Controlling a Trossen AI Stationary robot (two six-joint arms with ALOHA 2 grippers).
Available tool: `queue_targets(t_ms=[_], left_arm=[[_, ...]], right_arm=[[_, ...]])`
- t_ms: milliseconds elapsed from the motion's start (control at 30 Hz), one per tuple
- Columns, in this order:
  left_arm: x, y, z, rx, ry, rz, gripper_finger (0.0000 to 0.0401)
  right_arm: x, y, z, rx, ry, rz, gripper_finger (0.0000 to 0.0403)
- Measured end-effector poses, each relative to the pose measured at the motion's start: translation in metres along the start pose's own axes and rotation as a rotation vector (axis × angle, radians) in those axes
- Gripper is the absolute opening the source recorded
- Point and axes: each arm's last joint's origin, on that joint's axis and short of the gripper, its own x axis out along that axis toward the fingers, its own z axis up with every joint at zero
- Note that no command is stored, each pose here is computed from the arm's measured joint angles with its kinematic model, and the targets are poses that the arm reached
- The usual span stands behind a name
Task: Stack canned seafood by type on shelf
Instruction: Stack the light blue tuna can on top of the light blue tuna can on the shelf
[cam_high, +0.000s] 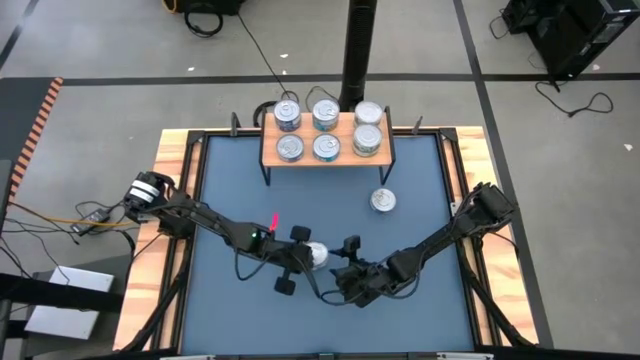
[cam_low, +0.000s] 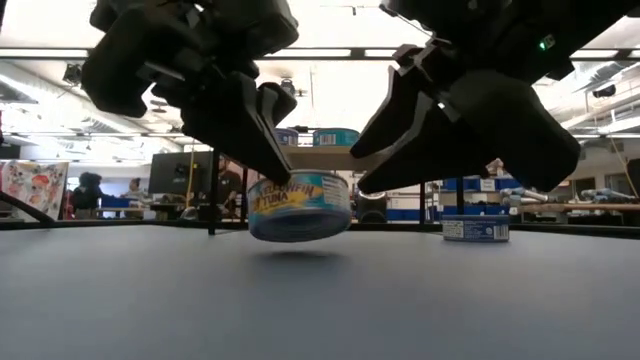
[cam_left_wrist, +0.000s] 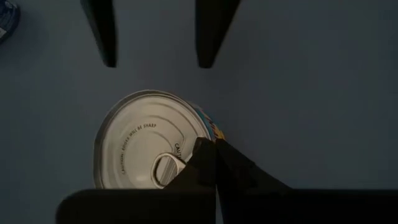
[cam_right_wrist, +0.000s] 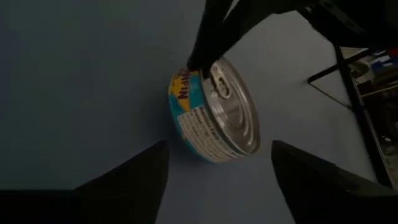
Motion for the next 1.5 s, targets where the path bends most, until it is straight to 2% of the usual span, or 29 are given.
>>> queue_targets(t_ms=[233,700,933,1100,1367,1500], left_arm=[[0.000,0.006,0.002,-0.035,-0.061,0.010,0.0000],[0.000,0.016,0.009,-0.074,-0.146,-0.036,0.0000],[0.000,0.019,0.011,-0.100,-0.168,-0.060,0.0000],[0.000,0.020,0.014,-0.104,-0.194,-0.082,0.0000],[-0.001,0.021,0.017,-0.111,-0.233,-0.139,0.0000],[-0.002,0.019,0.020,-0.125,-0.258,-0.145,0.0017]], right_arm=[[-0.001,-0.001,0.002,-0.058,-0.005,-0.015,0.0297],[-0.002,-0.001,0.001,-0.192,-0.002,-0.046,0.0298],[-0.002,0.000,0.001,-0.327,0.007,-0.063,0.0292],[-0.002,0.000,0.001,-0.386,0.005,-0.062,0.0257],[-0.002,0.001,0.001,-0.408,-0.003,-0.040,0.0146],[-0.005,0.003,0.002,-0.407,-0.009,-0.056,0.0142]])
